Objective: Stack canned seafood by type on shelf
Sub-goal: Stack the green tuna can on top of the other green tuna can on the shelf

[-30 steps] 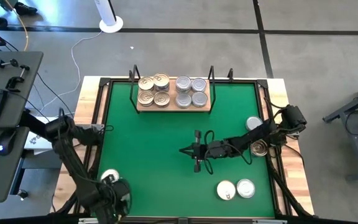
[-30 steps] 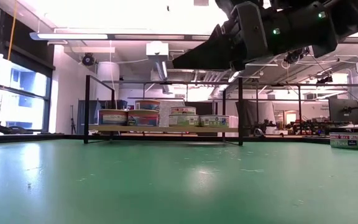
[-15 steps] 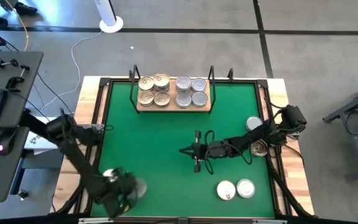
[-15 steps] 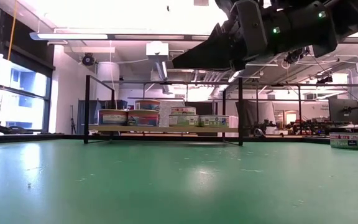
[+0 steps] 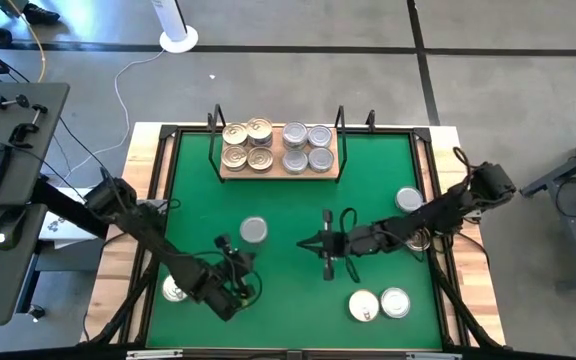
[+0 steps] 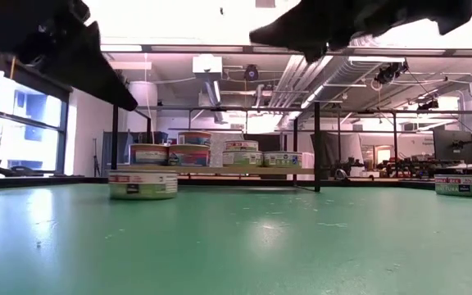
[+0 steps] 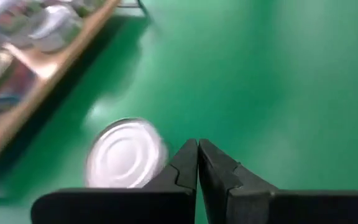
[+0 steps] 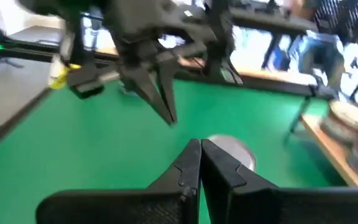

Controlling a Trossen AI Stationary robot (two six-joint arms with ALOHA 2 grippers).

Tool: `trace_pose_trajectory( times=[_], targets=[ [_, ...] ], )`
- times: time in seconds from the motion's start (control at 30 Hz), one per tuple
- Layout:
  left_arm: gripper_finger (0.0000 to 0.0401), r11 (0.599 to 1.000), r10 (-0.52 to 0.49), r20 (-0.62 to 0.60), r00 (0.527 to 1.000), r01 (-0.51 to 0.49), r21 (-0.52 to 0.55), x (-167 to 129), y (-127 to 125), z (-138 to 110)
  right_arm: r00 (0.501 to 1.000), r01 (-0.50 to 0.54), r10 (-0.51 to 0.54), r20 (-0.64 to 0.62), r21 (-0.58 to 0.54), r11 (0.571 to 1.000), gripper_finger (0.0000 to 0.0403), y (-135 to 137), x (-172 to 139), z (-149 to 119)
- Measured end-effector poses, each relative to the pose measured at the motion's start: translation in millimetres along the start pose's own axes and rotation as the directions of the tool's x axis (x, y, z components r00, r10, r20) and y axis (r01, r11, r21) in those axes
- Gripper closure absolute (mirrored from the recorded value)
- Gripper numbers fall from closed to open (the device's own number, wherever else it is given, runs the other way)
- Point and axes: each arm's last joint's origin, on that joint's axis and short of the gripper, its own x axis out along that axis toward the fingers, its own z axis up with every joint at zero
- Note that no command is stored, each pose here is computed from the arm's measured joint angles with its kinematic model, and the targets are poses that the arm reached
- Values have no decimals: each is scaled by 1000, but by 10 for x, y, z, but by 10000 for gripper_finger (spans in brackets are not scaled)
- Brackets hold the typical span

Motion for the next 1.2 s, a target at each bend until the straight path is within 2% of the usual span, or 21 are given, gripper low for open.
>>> trace_pose_trajectory(
  times=[0.13,0.3,0.37,0.47,0.57,0.67,0.73,0.87,1.03,1.2],
  targets=[
    [396,994,110,7,994,-110,11,36,138,-225,997,-6,8,-77,26,1000,361,-132,120,-152],
    [362,983,159,-15,987,-160,-93,162,299,-575,990,-79,87,-113,71,994,265,-279,375,-454],
    [334,984,138,-36,990,-141,-112,207,332,-679,988,-96,105,-112,84,992,220,-342,459,-561],
    [280,988,87,-65,994,-95,-120,259,385,-812,990,-66,77,-121,99,993,149,-449,610,-652],
    [221,986,31,-23,999,-35,-161,307,440,-906,989,-60,73,-127,108,992,80,-540,827,-637],
    [165,981,-14,16,1000,16,-195,365,538,-976,973,-86,99,-209,73,994,22,-606,1057,-678],
    [133,976,-29,39,999,36,-214,409,615,-1020,961,-92,99,-258,41,995,9,-660,1189,-697],
    [98,975,-50,92,995,68,-213,505,739,-1062,952,-138,127,-277,-17,990,22,-779,1397,-783],
    [93,982,-123,169,978,145,-123,624,797,-1022,944,-193,198,-264,45,980,28,-935,1561,-927],
    [95,983,-136,165,977,153,-97,772,858,-998,935,-238,255,-246,98,966,28,-1015,1630,-1016]
  ],
)
